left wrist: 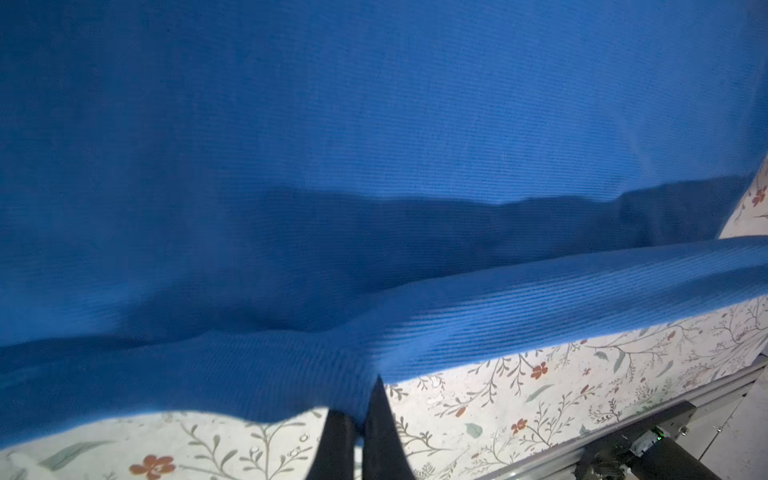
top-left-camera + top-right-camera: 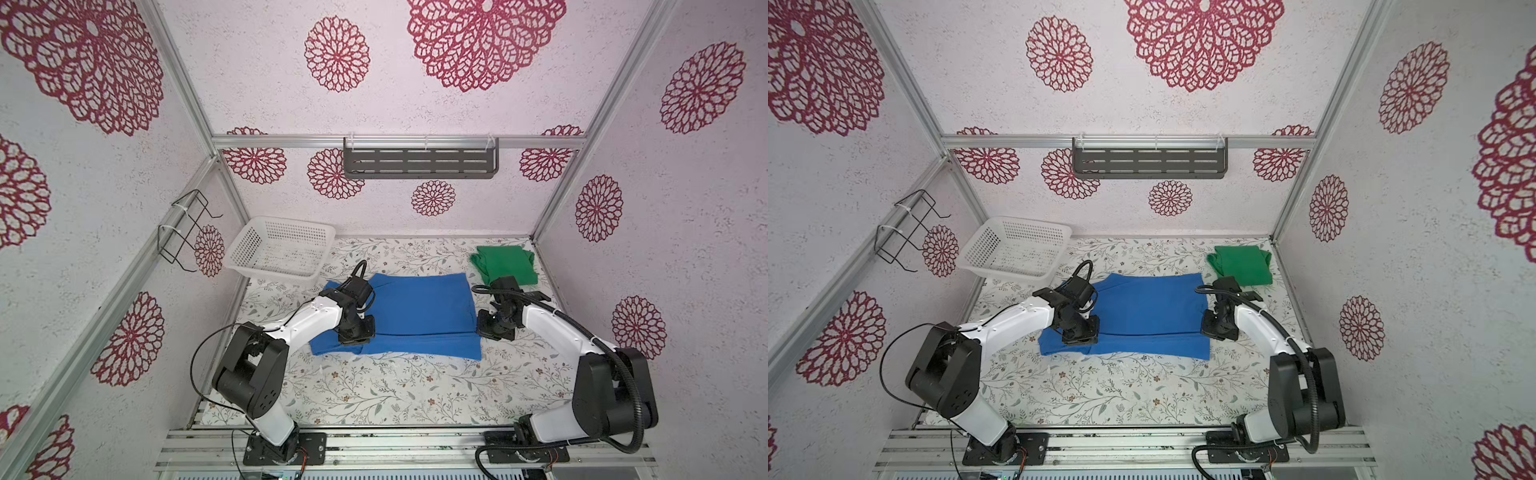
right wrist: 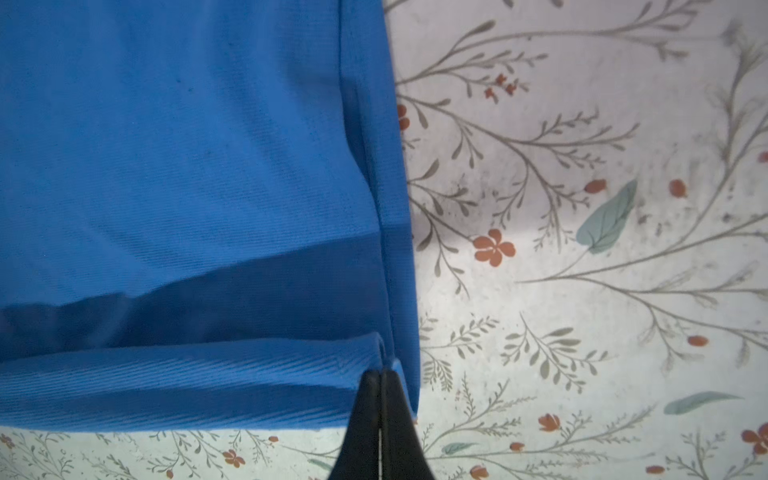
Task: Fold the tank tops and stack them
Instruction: 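Fold the near edge toward the far edge with both grippers, then lay the folded edge down and release with both grippers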
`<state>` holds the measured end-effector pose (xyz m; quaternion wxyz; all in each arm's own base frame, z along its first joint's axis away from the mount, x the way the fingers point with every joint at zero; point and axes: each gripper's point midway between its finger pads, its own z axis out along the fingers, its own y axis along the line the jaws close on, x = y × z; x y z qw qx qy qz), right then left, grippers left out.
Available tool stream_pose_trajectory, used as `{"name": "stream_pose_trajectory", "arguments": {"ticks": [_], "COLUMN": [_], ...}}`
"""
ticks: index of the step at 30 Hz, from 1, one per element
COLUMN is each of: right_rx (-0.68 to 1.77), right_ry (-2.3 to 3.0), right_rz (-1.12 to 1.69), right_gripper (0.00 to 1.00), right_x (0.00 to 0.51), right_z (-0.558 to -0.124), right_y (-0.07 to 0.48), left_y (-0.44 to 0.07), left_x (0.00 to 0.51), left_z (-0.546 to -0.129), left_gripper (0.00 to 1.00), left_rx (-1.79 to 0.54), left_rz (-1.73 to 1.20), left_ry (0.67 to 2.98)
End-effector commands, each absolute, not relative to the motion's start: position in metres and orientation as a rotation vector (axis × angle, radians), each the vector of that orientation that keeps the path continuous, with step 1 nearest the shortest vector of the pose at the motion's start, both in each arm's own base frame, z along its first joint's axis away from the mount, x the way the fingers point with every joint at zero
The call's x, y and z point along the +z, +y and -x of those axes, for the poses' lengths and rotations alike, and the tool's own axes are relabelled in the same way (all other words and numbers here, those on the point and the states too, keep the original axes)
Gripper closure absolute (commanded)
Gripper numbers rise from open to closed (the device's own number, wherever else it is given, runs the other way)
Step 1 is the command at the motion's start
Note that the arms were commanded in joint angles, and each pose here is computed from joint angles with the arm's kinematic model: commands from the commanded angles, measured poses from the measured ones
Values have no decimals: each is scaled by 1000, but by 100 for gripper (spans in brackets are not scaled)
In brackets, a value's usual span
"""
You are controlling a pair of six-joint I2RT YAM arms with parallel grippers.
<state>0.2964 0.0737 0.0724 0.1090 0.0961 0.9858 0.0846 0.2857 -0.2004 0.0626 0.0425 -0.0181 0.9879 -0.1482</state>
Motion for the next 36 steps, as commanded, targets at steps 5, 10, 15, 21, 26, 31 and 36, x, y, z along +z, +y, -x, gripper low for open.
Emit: {"name": "stream_pose_trajectory", "arguments": {"ticks": [5,10,15,21,26,31,36], "right_rx": [185,178,176,172,168,132,147], "right_ry": [2839,2834,2837,2841,2806,2746,2710], "right_rz": [-218,-203,-199,-190,-176,-156,-108], "right_gripper": [100,100,100,100,90,65,66], "right_x": [80,78,71,60,59,85,105], "right_z": [-331,-347,-360,-376,-402,-413,-388], "right_y": [65,63,62,62,60,55,76], "left_y": [-201,-199,-197,-198,-197,-186,-191], "left_x": [62,63,61,55,56,90,111], "left_z": [-298,-310,-322,-338,-365,-381,-370], "left_gripper": [100,100,100,100,73,47,48], "left_rx": [-446,-447,-460,-468,-494,-404,-448], "left_rz": [-40,-56,-58,-86,-96,-166,-117], "left_ry": [3041,3033,3030,3032,2995,2942,2905]}}
